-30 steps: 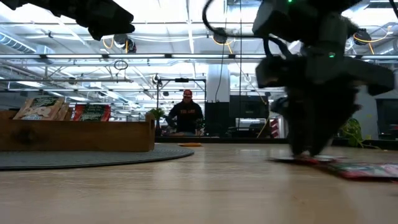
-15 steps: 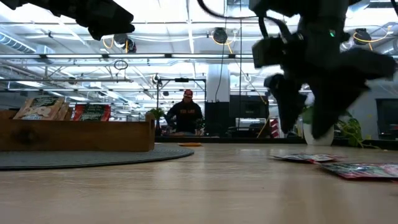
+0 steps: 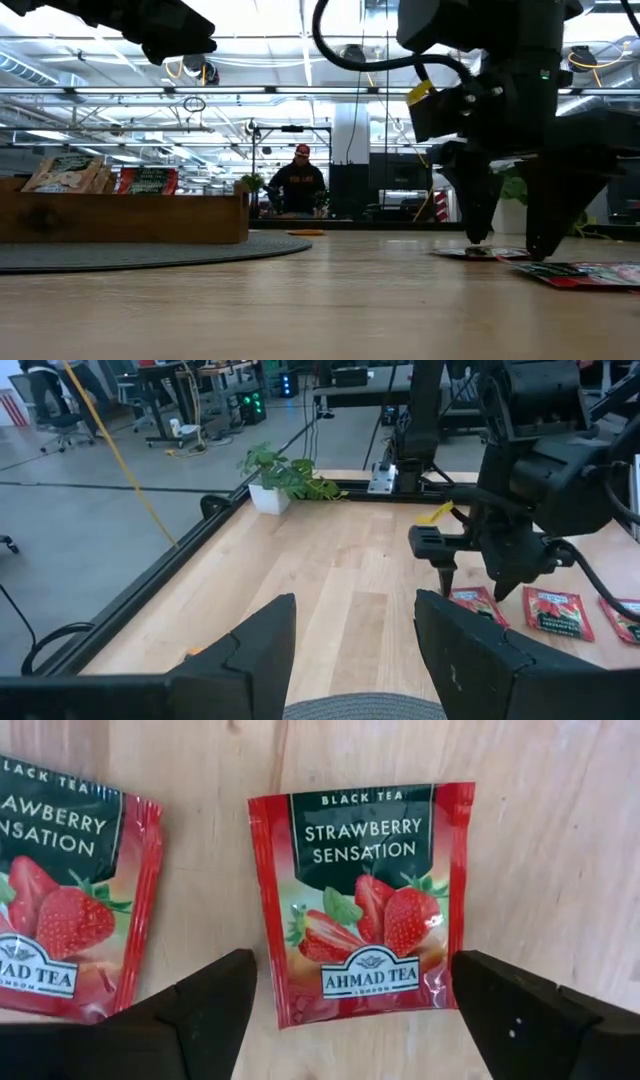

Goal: Pick & Place Tea
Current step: Put the red tea bag into the middle section of the wooden organizer

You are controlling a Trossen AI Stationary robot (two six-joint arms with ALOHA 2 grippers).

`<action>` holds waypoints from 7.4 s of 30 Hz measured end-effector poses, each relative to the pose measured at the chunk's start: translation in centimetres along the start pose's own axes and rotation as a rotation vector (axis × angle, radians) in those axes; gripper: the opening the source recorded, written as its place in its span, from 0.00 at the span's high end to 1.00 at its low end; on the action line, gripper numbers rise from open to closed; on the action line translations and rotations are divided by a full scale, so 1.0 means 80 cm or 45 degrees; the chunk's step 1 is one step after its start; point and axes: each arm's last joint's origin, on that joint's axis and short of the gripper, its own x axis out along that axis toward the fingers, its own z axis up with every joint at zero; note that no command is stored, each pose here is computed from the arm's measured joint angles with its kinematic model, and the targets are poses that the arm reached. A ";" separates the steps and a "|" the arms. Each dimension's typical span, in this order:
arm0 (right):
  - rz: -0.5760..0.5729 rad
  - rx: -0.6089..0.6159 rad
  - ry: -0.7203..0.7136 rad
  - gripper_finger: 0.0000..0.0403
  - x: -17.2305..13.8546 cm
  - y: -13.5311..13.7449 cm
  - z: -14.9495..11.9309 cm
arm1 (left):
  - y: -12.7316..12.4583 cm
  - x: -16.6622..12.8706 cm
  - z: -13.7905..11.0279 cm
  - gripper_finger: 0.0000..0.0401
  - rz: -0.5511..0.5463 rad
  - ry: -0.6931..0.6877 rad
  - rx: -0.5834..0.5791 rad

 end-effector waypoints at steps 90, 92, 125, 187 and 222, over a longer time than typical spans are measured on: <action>-1.136 -0.080 -1.164 1.00 -0.006 -0.068 0.026 | -0.027 0.171 -0.022 0.48 -0.127 0.308 -0.823; -1.133 -0.085 -1.169 1.00 -0.006 -0.065 0.026 | -0.029 0.178 -0.016 0.48 -0.109 0.382 -0.744; -0.971 -0.116 -1.331 1.00 -0.012 -0.056 0.031 | -0.036 0.207 -0.037 0.48 -0.083 0.535 0.271; -0.958 -0.103 -1.328 1.00 -0.010 -0.056 0.031 | -0.056 0.201 -0.020 0.99 -0.055 0.605 0.414; -0.953 -0.066 -1.376 0.94 -0.015 -0.047 0.031 | -0.066 0.039 -0.016 1.00 -0.267 1.392 0.758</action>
